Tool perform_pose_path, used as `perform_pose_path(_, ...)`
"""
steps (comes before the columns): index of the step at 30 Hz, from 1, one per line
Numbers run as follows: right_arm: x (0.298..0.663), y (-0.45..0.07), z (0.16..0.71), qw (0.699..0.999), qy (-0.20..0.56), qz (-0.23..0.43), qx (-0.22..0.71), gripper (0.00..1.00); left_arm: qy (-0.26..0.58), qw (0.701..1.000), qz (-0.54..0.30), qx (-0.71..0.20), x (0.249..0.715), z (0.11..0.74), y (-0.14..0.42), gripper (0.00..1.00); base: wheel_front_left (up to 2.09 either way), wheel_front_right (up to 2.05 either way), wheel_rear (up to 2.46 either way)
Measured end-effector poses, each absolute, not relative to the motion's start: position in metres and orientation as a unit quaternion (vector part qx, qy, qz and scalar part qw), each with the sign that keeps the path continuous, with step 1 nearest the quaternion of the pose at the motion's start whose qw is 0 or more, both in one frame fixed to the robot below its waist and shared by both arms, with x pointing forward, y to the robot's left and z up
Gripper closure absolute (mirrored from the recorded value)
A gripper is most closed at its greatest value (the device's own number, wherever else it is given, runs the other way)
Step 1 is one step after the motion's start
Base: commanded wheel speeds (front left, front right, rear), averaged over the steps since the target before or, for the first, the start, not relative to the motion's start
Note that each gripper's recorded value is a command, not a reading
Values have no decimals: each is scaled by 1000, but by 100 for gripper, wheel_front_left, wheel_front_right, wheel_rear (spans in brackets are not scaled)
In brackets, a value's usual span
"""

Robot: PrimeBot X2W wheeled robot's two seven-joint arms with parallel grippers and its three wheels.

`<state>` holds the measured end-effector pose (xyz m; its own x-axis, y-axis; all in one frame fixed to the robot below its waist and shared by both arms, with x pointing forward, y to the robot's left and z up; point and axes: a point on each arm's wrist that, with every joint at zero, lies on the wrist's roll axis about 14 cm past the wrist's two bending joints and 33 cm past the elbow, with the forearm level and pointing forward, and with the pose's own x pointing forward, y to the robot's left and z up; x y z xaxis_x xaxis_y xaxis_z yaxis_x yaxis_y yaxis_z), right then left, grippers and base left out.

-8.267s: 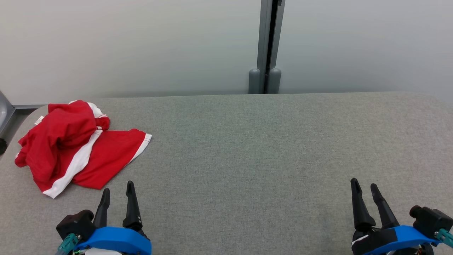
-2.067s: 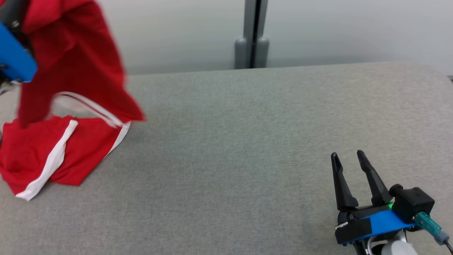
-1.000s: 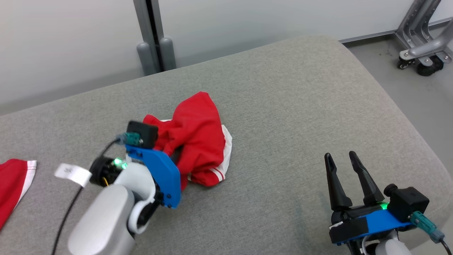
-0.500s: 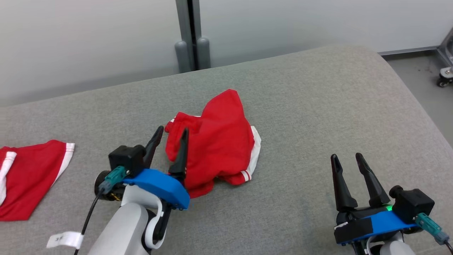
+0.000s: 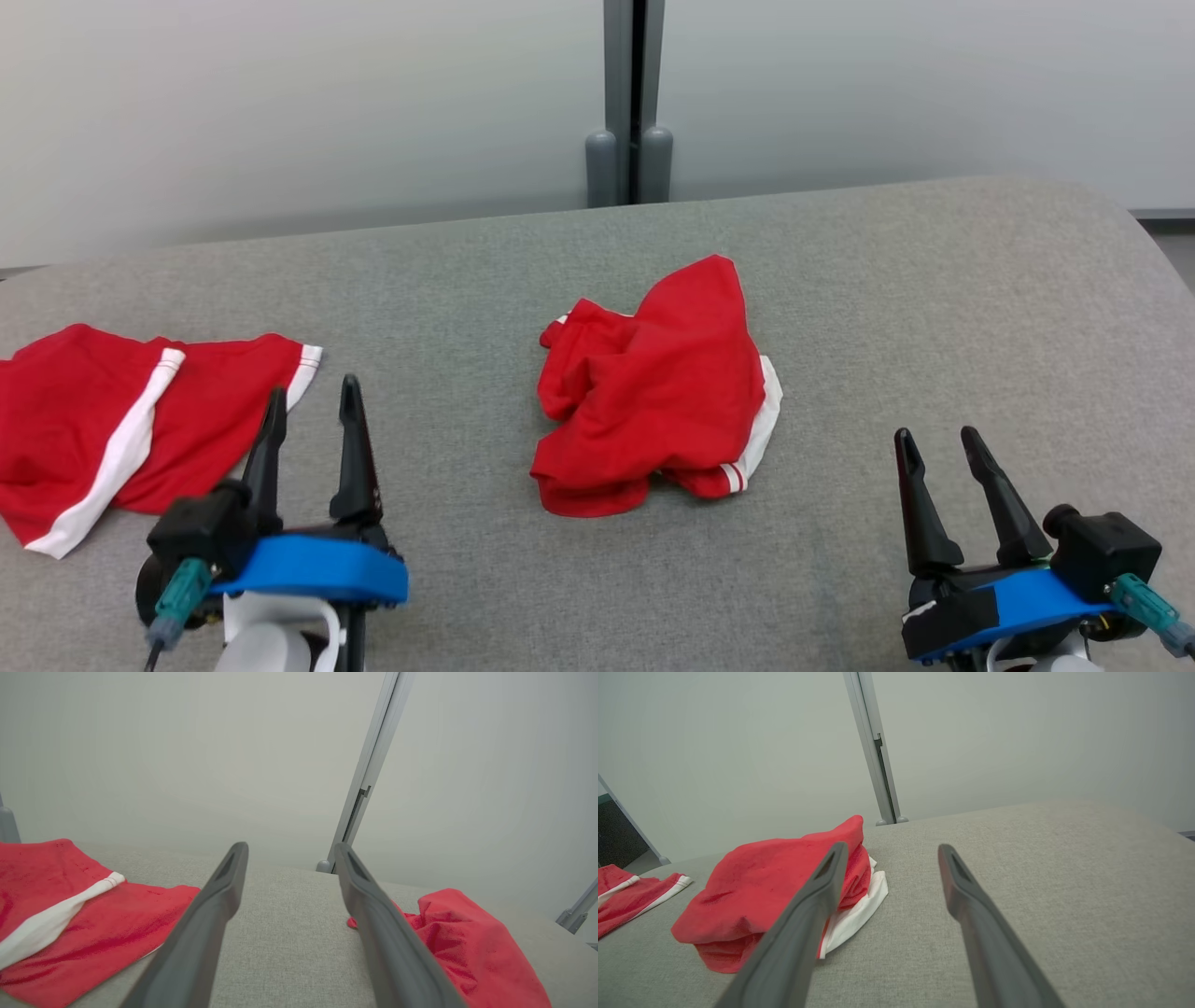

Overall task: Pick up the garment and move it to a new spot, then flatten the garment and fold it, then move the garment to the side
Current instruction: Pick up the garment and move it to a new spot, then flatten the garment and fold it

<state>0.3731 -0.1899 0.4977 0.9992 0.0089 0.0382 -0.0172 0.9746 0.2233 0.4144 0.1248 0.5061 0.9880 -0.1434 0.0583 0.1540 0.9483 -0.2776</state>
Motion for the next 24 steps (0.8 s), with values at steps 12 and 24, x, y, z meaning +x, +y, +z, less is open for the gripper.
perform_pose_path(12,365,-179,504,993,-19,25,110,0,19,997,-43,-59,373,474,164,0,0,0,0)
perform_pose_path(24,359,-179,496,993,-3,24,113,0,35,998,-18,-55,356,463,186,0,0,0,0)
